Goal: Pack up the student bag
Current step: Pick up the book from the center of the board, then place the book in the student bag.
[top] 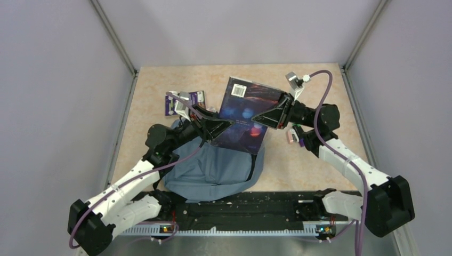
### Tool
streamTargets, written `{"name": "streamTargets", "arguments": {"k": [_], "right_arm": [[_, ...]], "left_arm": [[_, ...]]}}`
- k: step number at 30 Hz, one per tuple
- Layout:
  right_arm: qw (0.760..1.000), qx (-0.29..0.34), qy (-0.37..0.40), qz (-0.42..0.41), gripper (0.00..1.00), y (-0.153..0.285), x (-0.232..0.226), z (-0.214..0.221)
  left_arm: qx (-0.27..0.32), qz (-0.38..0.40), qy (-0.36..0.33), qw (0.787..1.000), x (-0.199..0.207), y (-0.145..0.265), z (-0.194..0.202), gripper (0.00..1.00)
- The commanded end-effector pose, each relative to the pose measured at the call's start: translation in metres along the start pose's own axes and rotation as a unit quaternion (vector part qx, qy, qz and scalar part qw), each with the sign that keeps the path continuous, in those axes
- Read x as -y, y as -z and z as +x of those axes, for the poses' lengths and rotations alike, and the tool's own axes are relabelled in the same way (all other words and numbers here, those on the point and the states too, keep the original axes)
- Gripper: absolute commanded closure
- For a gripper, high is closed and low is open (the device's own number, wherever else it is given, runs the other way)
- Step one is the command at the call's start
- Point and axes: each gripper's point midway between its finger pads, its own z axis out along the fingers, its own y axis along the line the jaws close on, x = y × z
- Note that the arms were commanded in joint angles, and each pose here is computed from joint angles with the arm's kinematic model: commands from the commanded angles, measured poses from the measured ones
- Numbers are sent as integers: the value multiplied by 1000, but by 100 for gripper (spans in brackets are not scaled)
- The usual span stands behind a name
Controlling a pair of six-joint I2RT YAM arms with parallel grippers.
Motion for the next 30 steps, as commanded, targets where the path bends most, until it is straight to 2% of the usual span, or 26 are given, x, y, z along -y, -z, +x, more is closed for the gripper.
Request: {"name": "streamTargets", "arguments": {"k": [1,3,5,6,7,9,13,17,19,21,24,30], "right_arm": [[999,20,32,-2,100,-2,-15,-12],[997,23,44,51,100,0,0,-16],[987,23,62,145,100,7,26,-22],[977,21,69,198,100,15,40,-25],[966,20,81,243,100,22,50,-29],[939,15,93,332,100,42,70,-35],[865,4,97,493,100,92,104,-38],[790,2,109,603,100,137,122,-43],[766,-2,114,632,100,153,124,-42],[751,-1,119,650,100,163,122,-43],[744,-1,125,656,100,169,116,-43],[749,-2,126,650,100,171,109,-38]], "left_arm": [[2,-17,-63,998,-5,-8,-16,94],[-26,-55,-71,996,-20,-5,-4,59],[-43,-115,-83,989,-41,3,6,24],[-52,-148,-90,984,-52,9,12,16],[-54,-191,-97,975,-66,15,15,12],[-80,-248,-97,961,-84,25,32,9],[-127,-305,-70,941,-101,29,77,7],[-191,-345,-49,918,-104,14,123,6],[-234,-362,-53,901,-106,4,148,6],[-260,-376,-64,887,-105,-7,164,5],[-286,-409,-103,861,-109,-14,178,3],[-324,-511,-194,772,-129,3,182,2]]}}
